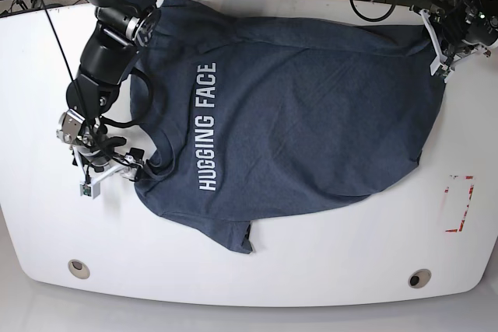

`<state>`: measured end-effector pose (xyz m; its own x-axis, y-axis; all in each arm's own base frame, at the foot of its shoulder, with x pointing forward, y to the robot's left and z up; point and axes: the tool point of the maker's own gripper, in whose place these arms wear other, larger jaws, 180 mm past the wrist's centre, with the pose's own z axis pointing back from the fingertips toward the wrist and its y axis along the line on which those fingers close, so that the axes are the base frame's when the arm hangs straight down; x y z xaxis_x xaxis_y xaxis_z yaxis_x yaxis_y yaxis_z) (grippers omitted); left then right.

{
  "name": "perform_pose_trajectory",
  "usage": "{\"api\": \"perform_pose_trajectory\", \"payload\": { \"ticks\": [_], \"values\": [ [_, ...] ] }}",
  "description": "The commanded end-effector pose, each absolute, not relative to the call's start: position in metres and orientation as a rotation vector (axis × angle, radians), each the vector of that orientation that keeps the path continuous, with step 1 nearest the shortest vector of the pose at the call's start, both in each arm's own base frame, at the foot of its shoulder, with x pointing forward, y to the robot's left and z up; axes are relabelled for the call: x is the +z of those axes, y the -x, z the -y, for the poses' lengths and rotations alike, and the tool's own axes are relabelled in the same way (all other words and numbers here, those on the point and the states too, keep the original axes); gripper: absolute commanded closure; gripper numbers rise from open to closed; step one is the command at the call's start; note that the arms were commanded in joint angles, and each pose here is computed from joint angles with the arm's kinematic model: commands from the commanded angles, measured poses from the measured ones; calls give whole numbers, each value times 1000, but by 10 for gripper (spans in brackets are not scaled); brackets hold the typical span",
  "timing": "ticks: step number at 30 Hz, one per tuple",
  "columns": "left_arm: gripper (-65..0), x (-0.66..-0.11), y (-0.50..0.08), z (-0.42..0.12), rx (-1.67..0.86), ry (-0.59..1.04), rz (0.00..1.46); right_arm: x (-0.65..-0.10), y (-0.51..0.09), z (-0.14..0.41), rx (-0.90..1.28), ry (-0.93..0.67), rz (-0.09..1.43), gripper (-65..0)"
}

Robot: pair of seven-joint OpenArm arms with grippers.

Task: Fold the T-shirt properly
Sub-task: 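Grasp the shirt's side lower down with the right gripper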

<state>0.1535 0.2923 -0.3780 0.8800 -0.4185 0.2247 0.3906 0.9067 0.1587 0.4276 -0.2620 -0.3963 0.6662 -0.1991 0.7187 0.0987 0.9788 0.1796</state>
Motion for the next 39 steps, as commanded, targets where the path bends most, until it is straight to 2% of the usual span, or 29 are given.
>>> {"api": "perform_pose_trajectory", "payload": {
  "ticks": [1,11,22,36,39],
  "values": [
    [-218,-371,-158,-297,-433,-132,276,-365,-441,281,-165,-92,908,-545],
    [-218,-370,-158,-297,-433,-134,276,-359,-447,278,-163,-107,921,-545],
    [-218,-370,-158,-297,-432,-133,277,-347,-469,238,-154,-187,946,-545],
    [-218,-370,-159,-297,-433,-134,278,-389,-471,212,-196,-289,891,-545],
    [-218,-370,-158,-298,-432,-135,278,-390,-470,212,-196,-289,887,-526]
  ]
}}
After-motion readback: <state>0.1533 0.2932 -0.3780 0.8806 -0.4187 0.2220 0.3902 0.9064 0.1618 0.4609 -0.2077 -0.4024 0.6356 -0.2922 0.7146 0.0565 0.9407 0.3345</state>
